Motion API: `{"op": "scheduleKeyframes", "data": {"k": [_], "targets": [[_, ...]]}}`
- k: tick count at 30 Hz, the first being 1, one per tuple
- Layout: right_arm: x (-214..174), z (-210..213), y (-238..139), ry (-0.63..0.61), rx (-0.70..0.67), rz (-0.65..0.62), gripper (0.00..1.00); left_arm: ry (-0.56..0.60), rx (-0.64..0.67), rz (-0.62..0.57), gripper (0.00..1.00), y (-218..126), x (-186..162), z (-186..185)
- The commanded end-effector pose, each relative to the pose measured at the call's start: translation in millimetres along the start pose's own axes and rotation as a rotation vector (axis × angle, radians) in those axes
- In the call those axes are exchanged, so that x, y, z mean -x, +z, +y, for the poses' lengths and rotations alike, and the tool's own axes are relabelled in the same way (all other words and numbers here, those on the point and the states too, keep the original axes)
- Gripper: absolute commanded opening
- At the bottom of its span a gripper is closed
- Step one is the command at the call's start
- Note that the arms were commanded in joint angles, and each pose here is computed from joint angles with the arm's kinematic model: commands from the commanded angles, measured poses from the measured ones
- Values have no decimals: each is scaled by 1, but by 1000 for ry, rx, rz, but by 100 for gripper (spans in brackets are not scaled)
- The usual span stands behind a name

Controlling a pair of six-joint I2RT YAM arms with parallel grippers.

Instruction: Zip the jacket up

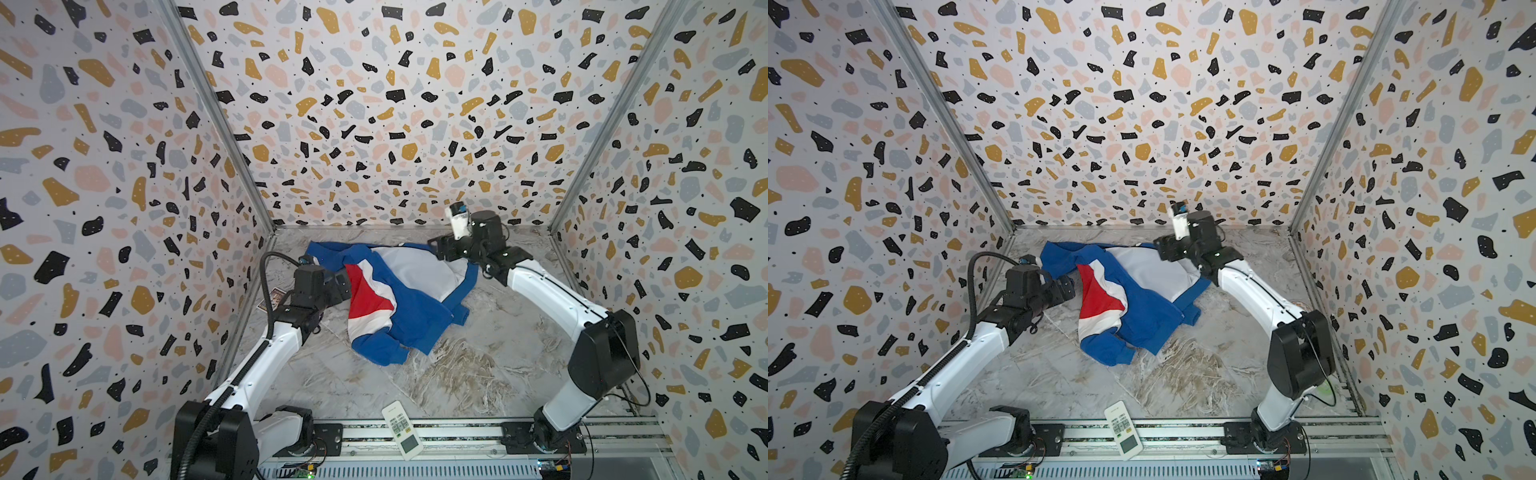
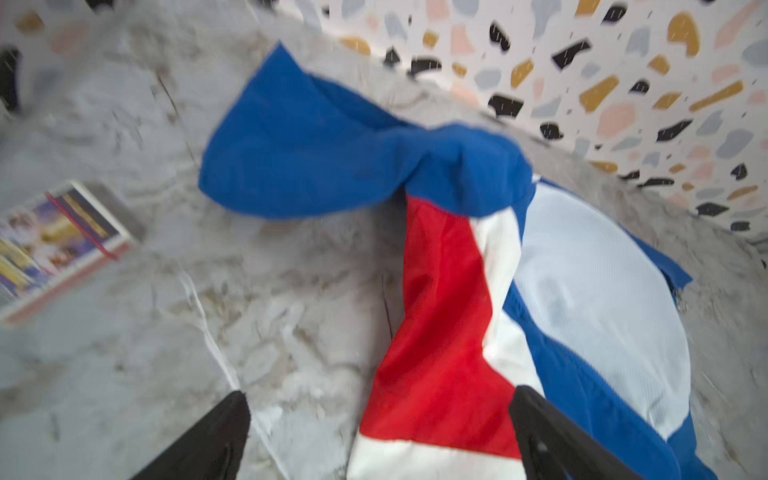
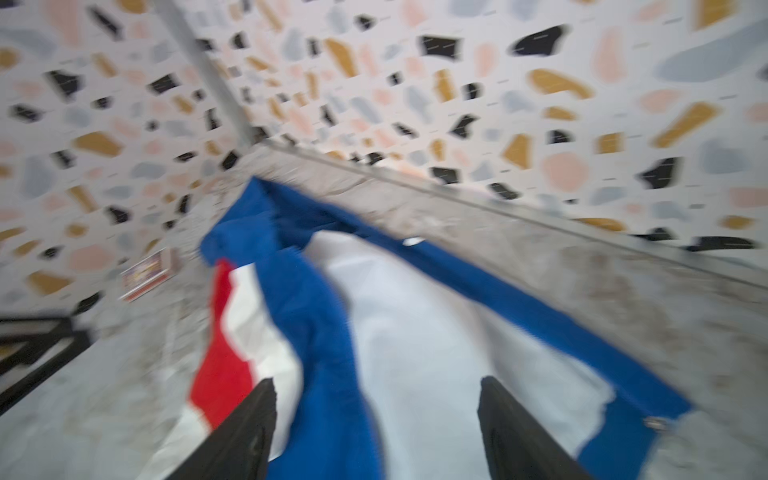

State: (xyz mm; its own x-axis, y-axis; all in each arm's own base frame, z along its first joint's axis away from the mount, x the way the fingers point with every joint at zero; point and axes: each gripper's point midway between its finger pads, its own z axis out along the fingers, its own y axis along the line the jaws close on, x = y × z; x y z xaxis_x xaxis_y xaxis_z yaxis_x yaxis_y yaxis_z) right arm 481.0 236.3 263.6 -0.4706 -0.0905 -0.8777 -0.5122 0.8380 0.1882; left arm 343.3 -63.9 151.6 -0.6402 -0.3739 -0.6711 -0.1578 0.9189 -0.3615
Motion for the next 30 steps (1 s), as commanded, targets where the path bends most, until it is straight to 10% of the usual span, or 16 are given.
{"op": "scheduleKeyframes", "data": {"k": [1, 16, 24, 30], "targets": [[-20, -31, 34, -38, 52, 66, 79, -47, -140, 10, 100, -2, -6, -37], [-110, -167, 140, 4, -108, 302, 82, 108, -20, 178, 100, 68, -35, -45], [-181, -147, 95, 75, -83, 442, 13, 186, 15, 285, 99, 151, -33, -51], [-229, -114, -7, 270, -94, 422, 0, 216, -139, 353, 78, 216, -31, -102]]}}
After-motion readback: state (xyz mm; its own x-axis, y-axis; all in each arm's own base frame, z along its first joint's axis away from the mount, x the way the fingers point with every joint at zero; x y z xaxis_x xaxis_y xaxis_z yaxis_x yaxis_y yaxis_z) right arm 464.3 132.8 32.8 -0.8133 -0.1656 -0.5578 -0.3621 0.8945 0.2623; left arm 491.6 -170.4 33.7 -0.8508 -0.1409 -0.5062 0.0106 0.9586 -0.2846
